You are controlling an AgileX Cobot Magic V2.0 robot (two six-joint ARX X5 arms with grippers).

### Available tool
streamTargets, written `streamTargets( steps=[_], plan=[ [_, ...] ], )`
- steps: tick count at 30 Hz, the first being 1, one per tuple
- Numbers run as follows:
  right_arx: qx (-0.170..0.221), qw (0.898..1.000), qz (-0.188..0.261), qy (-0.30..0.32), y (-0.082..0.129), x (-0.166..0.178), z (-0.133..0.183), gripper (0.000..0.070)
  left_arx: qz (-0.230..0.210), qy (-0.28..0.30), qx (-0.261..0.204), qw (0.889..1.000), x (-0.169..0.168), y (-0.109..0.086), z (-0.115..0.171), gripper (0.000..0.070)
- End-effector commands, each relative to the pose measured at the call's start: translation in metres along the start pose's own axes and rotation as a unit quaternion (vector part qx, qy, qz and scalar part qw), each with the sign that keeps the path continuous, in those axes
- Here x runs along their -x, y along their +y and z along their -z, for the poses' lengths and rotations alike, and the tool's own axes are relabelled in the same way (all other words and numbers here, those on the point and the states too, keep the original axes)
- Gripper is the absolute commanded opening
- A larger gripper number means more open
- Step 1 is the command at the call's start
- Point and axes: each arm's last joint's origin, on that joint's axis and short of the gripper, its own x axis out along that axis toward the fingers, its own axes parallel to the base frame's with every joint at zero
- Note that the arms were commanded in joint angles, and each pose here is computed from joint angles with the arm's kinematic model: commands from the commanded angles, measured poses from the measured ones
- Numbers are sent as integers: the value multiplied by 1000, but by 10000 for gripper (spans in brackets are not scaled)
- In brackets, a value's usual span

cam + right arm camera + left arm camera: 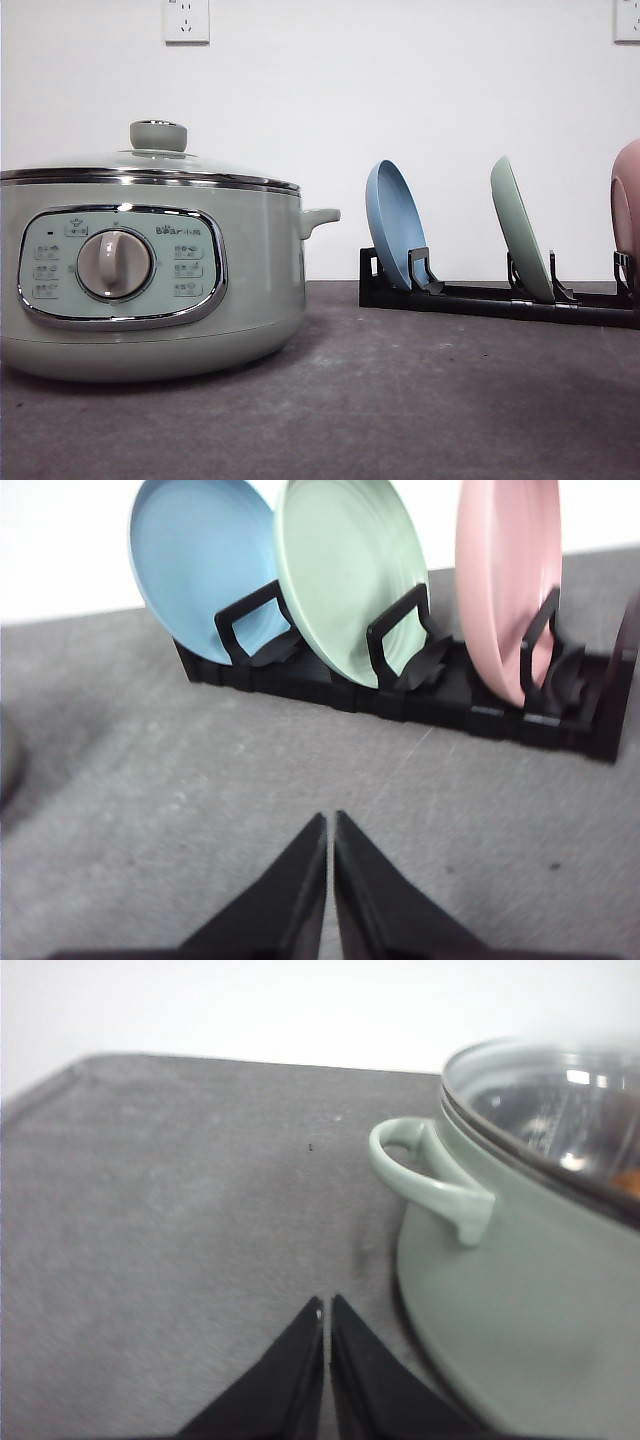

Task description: Transfer potato from steamer to green plate

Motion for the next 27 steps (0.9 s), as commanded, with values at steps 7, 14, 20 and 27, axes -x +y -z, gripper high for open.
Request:
streamTargets(
  steps=[7,14,20,27],
  plan=[
    [-72,997,-15,0,1,1,-2,0,2,4,175,984,0,0,1,3],
    [-71,996,-25,-37,9,9,-27,0,40,-33,192,980,11,-5,-30,3],
    [-59,994,-41,-86,20,25,-59,0,53,-66,188,978,28,-9,-66,4],
    [-29,991,-49,-118,34,44,-105,0,76,-68,147,984,45,-16,-116,3]
  ],
)
